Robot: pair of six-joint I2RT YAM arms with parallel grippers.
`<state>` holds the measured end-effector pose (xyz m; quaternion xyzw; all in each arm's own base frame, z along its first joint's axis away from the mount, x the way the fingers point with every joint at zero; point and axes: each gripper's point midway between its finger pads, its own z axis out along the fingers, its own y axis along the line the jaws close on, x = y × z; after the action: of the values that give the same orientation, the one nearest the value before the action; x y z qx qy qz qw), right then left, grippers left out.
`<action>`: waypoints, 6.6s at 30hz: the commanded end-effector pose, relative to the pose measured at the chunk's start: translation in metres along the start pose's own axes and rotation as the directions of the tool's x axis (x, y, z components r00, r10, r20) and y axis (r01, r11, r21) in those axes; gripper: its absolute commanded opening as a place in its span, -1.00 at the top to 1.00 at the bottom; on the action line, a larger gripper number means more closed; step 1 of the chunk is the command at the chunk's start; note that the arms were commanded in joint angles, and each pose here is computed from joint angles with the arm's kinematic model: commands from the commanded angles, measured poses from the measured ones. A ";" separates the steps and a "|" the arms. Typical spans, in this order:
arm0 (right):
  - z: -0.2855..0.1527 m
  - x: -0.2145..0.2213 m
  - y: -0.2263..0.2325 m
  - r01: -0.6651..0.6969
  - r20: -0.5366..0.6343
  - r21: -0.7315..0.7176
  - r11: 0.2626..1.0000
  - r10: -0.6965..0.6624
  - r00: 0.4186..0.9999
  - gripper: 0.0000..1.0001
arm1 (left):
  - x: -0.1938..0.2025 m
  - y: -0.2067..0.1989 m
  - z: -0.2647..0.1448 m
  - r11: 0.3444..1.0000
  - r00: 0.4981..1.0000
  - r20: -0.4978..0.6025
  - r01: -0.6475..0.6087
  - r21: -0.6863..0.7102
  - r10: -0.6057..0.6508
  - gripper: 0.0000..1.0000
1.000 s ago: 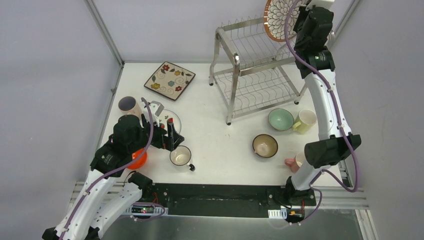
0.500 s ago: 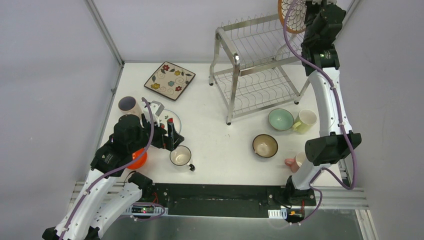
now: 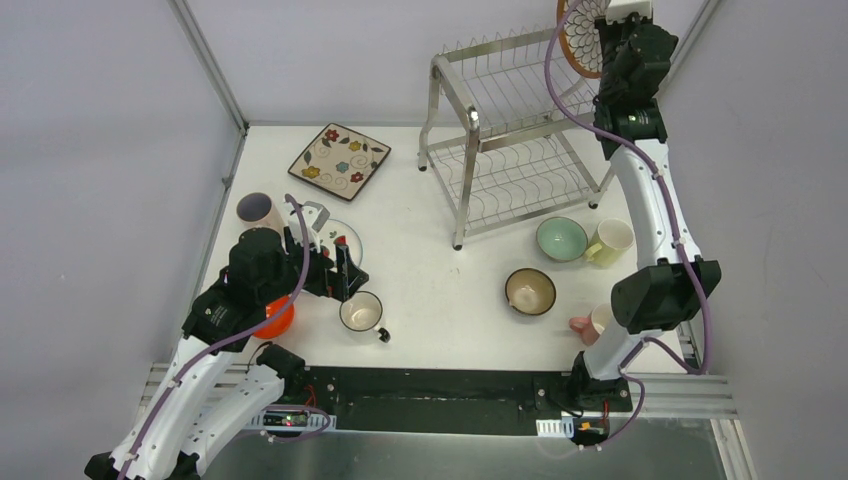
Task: Load the mixed dishes into the dish rack
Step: Insert the plate into the dish rack, then pick up the cup at the corner of the board.
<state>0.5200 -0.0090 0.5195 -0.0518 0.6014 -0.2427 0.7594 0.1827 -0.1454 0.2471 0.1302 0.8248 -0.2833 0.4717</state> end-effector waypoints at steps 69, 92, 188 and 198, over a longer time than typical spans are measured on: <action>-0.045 -0.042 -0.051 -0.026 0.104 0.067 0.997 0.019 0.994 0.32 | -0.004 -0.003 -0.006 1.000 0.999 0.033 -0.022 0.017 0.021 -0.98; -0.233 0.007 -0.021 -0.650 -0.318 -0.100 0.753 0.595 0.738 -1.00 | -0.002 0.015 0.001 0.997 1.000 0.005 0.002 -0.079 -0.002 -0.98; -0.465 0.163 0.111 -0.917 -0.918 -0.109 0.384 0.314 0.241 -1.00 | 0.029 0.137 0.154 0.888 0.849 -0.406 0.143 -0.438 -0.337 -0.27; -0.465 0.163 0.113 -0.919 -0.920 -0.113 0.377 0.309 0.240 -1.00 | 0.060 0.086 0.071 0.891 0.755 -0.524 0.173 -0.421 -0.394 -0.26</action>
<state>0.1408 0.1176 0.2028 0.0660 0.8688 0.3417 0.3521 0.2947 -0.1215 0.1269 -0.0042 0.9701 -0.1370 0.2005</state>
